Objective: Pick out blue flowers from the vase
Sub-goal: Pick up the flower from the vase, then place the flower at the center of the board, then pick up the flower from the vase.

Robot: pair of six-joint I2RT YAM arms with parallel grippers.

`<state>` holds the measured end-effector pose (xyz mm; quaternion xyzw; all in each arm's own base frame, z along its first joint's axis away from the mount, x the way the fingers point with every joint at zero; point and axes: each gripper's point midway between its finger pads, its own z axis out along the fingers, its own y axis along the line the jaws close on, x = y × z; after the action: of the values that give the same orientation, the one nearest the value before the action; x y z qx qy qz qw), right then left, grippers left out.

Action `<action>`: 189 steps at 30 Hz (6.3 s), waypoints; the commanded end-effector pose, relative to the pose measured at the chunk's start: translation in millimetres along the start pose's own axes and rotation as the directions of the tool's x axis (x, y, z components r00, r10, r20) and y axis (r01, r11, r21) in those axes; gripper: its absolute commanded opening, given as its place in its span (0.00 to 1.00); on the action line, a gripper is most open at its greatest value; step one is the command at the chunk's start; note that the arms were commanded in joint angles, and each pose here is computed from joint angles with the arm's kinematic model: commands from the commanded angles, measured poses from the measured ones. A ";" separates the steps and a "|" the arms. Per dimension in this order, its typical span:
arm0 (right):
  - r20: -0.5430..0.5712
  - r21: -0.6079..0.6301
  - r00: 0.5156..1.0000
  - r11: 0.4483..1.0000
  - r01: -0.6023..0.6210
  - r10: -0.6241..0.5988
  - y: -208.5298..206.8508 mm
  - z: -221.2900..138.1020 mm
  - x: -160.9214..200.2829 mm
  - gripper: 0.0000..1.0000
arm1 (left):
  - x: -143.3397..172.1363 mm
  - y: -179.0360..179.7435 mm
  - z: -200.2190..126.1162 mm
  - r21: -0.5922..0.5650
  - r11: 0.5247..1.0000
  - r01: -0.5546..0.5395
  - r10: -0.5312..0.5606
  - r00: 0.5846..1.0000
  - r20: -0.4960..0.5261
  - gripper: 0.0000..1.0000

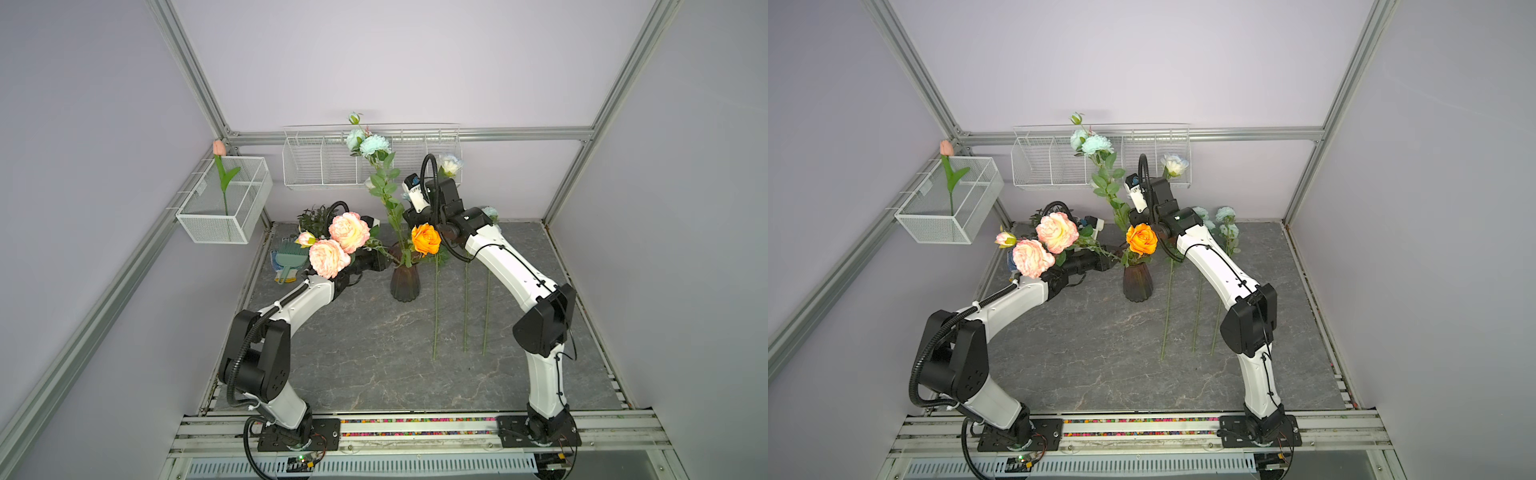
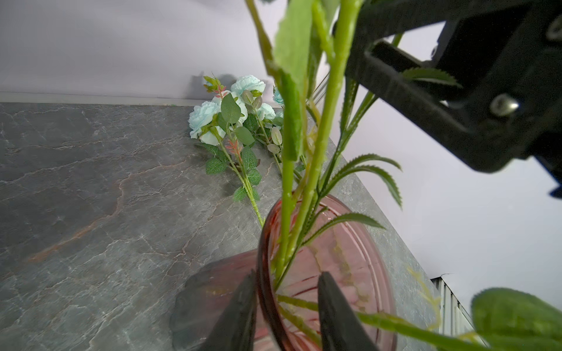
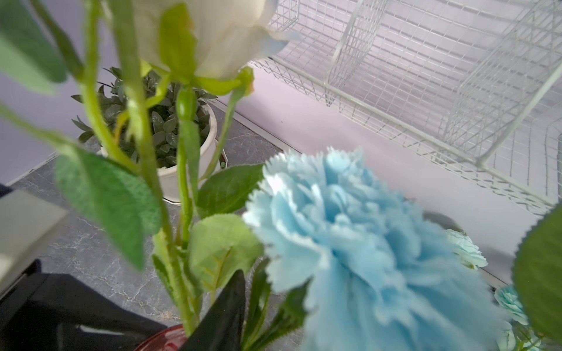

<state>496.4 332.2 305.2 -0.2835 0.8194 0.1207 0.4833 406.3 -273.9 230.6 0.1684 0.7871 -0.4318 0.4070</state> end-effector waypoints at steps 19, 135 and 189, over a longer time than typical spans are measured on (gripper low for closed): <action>0.206 -0.066 0.978 0.997 -0.029 0.042 7.5 -65.7 -57.5 0.20 | 8.8 2.3 -0.4 -0.009 1.000 0.000 0.000 1.000 -0.017 0.36; 0.051 0.617 0.218 0.141 -0.774 0.975 -173.2 -58.2 378.7 0.35 | 18.1 20.2 -3.6 -0.040 0.999 0.018 -0.019 0.999 -0.037 0.36; -0.435 0.317 0.581 0.720 -0.617 0.688 -234.9 -49.9 337.5 0.07 | 10.2 18.5 -10.1 -0.063 0.998 0.003 -0.005 0.999 -0.032 0.36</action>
<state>466.4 -2.4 54.7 0.0997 0.9677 0.1498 0.1765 408.6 -264.9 229.8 0.1714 0.7862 -0.4243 0.4153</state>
